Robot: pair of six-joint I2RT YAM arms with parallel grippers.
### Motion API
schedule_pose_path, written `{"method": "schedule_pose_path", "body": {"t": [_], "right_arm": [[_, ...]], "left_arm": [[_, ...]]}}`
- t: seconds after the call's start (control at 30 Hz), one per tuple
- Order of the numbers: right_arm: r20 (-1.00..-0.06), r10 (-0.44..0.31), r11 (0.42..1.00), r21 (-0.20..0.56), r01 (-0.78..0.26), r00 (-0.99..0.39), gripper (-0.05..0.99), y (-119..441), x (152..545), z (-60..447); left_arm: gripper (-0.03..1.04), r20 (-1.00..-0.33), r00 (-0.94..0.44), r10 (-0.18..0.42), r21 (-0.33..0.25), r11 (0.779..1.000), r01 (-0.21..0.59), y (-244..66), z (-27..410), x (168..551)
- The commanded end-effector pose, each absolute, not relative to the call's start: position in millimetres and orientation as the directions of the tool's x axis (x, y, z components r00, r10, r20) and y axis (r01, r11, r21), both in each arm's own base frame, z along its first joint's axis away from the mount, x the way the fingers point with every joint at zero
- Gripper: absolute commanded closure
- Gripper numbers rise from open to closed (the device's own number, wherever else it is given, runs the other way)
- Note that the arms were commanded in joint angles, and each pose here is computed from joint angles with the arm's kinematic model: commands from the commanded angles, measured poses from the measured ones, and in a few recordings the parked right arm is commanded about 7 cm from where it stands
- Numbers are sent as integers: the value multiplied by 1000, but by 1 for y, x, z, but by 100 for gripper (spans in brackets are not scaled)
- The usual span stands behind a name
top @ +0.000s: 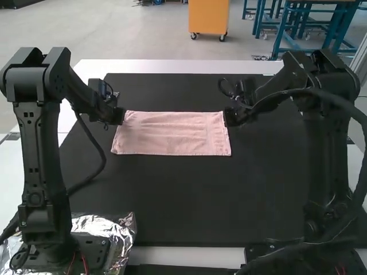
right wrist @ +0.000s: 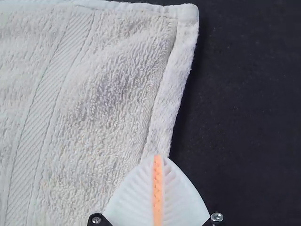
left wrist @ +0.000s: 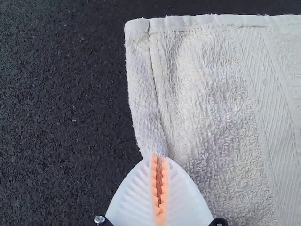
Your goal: Fold the towel.
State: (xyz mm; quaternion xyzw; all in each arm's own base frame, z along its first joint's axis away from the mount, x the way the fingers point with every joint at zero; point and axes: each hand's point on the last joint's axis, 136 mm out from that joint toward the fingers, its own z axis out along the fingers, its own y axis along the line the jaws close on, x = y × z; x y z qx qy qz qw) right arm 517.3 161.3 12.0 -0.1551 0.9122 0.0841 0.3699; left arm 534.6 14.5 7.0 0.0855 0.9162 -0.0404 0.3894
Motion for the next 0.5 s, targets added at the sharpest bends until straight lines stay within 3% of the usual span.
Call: {"method": "schedule_pose_path", "body": {"t": [0.0, 0.37, 0.4, 0.47], "right_arm": [[-771, -184, 934, 56, -353, -610, 96, 157, 522, 67], [-775, -163, 928, 89, -361, -611, 95, 144, 501, 83], [-774, -167, 927, 88, -364, -611, 92, 145, 500, 82], [-783, -157, 930, 88, -357, -602, 65, 145, 504, 81]], "left_arm": [[98, -767, -629, 125, -19, 976, 218, 13, 44, 537], [98, -783, -610, 120, -39, 970, 241, 6, 66, 515], [98, -786, -607, 121, -37, 970, 242, 6, 66, 515], [98, -781, -613, 118, -40, 970, 238, 7, 61, 512]]}}
